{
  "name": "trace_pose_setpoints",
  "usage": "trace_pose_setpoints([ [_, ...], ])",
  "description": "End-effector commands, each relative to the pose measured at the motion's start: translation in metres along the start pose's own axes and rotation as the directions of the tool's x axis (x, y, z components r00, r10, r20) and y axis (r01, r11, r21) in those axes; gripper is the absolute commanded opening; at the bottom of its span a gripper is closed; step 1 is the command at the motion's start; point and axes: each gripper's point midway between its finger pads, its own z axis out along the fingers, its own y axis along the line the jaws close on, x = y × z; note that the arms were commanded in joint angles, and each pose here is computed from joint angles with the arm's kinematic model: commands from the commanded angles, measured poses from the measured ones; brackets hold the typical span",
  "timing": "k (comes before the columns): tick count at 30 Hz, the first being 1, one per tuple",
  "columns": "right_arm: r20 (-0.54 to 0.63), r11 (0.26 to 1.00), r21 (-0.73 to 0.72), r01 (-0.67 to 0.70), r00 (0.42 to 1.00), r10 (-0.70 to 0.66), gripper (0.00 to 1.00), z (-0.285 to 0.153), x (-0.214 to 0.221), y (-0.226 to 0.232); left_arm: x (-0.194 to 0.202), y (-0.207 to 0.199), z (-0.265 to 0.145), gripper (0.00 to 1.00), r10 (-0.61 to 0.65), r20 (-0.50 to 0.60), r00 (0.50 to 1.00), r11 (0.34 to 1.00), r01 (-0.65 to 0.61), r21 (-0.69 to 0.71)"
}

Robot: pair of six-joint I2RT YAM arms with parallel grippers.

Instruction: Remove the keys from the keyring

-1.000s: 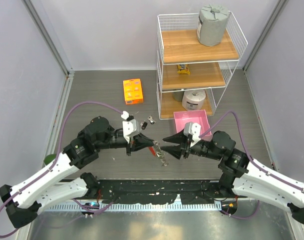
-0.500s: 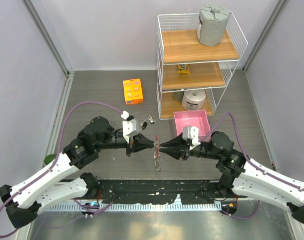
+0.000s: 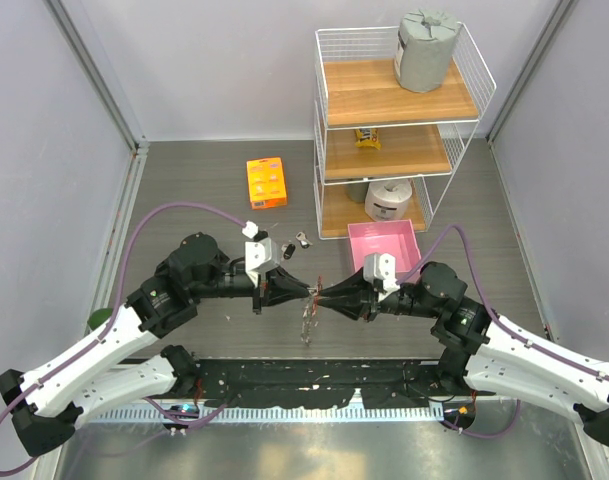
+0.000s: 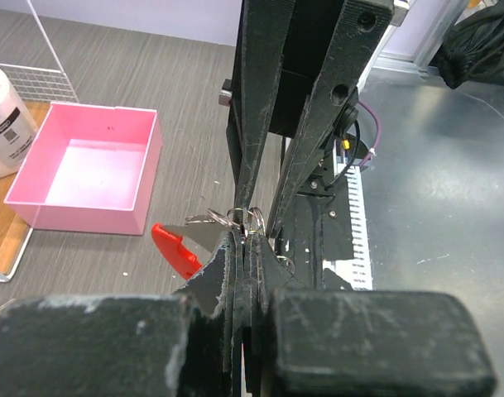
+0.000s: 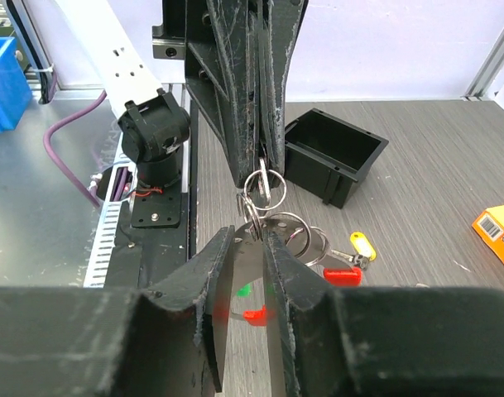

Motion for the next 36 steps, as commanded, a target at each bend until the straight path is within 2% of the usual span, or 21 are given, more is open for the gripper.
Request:
trace_pose_setpoints([
  [1, 0.086, 0.999, -0.005, 0.042, 0.995, -0.041, 0.28, 0.003, -0.032, -0.001, -0.031, -0.008, 0.0, 0.0, 0.048, 0.103, 0.994, 0.998, -0.052, 0.035],
  [8, 0.094, 0.999, 0.0, 0.042, 0.995, -0.042, 0.31, 0.003, -0.036, -0.001, -0.03, -0.009, 0.0, 0.0, 0.047, 0.107, 0.993, 0.998, -0.052, 0.04],
  [11, 0.097, 0.999, -0.012, 0.045, 0.994, -0.044, 0.17, 0.003, -0.038, 0.0, -0.029, -0.009, 0.0, 0.0, 0.046, 0.104, 0.994, 0.998, -0.05, 0.041],
  [15, 0.101, 0.998, -0.046, 0.048, 0.994, -0.043, 0.06, 0.004, -0.039, 0.006, -0.027, -0.008, 0.001, 0.0, 0.047, 0.102, 0.994, 0.998, -0.051, 0.036],
  [19, 0.068, 0.996, -0.076, 0.047, 0.997, -0.042, 0.05, 0.003, -0.034, 0.011, -0.026, -0.006, 0.0, 0.0, 0.053, 0.098, 0.994, 0.998, -0.055, 0.025],
  [24, -0.048, 0.998, -0.066, 0.01, 0.999, -0.013, 0.05, 0.0, -0.027, 0.009, -0.022, -0.001, -0.002, 0.0, 0.07, 0.059, 0.996, 0.998, -0.07, -0.005],
  [26, -0.141, 0.997, -0.073, -0.033, 0.99, 0.023, 0.05, 0.002, -0.017, 0.009, -0.016, 0.002, -0.001, 0.0, 0.066, 0.031, 0.997, 0.998, -0.066, -0.009],
  [28, -0.207, 0.992, -0.097, -0.075, 0.977, 0.054, 0.05, 0.004, -0.014, 0.012, -0.012, 0.003, 0.0, 0.0, 0.054, 0.013, 0.998, 0.999, -0.054, -0.008],
  [36, -0.36, 0.95, -0.155, -0.272, 0.911, 0.202, 0.05, 0.01, -0.011, 0.029, 0.0, 0.011, -0.001, 0.0, 0.139, -0.037, 0.99, 0.99, -0.14, -0.03],
])
